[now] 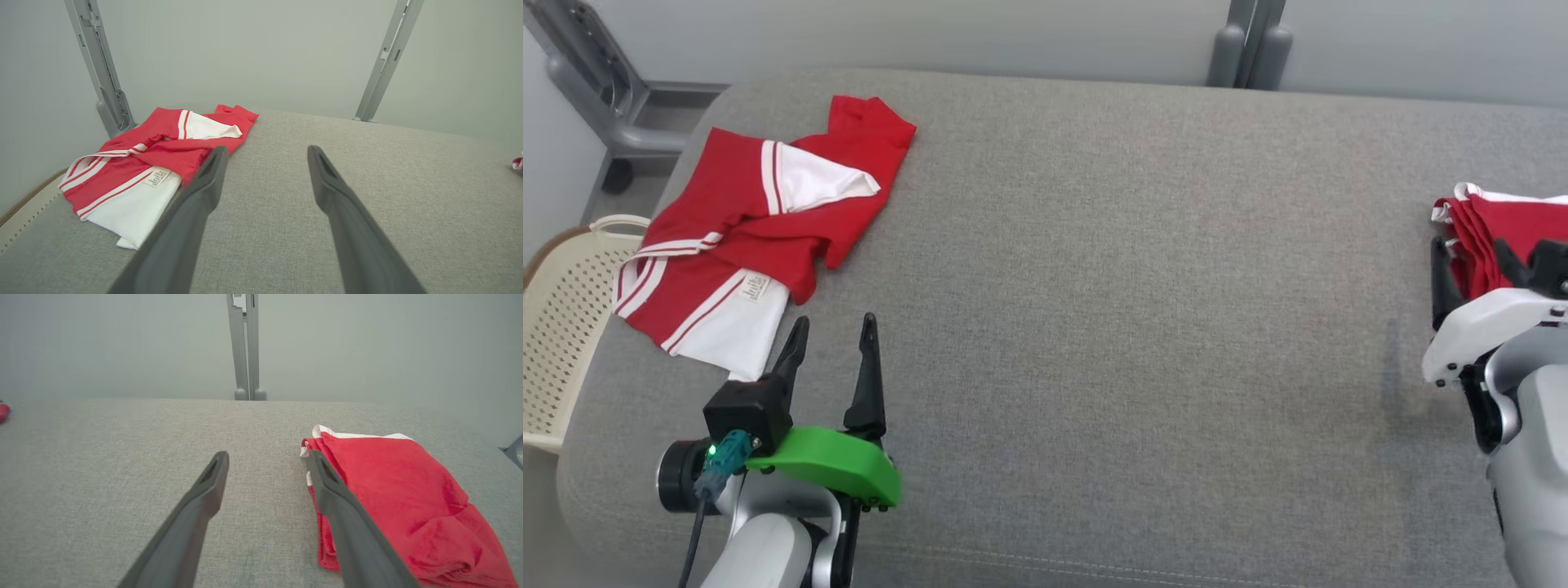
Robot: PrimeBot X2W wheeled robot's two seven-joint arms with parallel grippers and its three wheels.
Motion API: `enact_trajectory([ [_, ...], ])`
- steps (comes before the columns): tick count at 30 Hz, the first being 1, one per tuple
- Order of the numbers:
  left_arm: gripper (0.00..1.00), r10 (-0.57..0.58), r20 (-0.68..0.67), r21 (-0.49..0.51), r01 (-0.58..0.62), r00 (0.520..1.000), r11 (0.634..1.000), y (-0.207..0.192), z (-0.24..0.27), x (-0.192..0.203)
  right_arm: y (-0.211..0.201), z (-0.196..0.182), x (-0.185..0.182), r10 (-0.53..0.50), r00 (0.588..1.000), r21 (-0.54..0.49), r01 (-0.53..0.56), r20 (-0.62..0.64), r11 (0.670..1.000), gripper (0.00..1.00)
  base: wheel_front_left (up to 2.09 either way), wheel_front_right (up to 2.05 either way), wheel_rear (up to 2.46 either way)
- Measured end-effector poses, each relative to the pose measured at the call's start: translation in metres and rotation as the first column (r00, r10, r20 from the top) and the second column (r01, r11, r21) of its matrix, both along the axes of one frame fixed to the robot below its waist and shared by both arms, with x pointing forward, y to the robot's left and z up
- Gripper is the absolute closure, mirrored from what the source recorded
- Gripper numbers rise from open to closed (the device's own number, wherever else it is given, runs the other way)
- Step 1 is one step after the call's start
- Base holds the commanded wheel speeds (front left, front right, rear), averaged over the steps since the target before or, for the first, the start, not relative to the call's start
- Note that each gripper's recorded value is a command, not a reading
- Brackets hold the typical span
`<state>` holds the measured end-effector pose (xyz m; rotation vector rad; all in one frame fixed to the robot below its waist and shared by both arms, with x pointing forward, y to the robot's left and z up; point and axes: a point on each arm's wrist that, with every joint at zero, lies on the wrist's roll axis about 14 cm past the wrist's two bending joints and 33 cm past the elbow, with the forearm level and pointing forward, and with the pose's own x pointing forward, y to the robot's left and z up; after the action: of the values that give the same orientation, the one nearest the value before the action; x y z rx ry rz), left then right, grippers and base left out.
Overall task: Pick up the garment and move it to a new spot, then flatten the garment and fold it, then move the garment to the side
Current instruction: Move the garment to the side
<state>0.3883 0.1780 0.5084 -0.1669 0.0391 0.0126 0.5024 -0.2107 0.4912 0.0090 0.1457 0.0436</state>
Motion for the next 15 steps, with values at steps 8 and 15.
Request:
enact_trajectory([
  [8,0.00,0.035,0.009,0.067,-0.035,0.999,0.997,0.018,0.004,-0.014,0.038,0.024,-0.028,0.058,0.993,0.083,-0.066,0.098,0.994,0.00,0.00,0.00,0.00],
  [15,0.00,0.034,0.037,0.096,-0.037,0.999,0.995,0.027,0.007,-0.022,0.047,0.026,-0.069,0.064,0.989,0.114,-0.079,0.131,0.990,0.00,0.00,0.00,0.00],
])
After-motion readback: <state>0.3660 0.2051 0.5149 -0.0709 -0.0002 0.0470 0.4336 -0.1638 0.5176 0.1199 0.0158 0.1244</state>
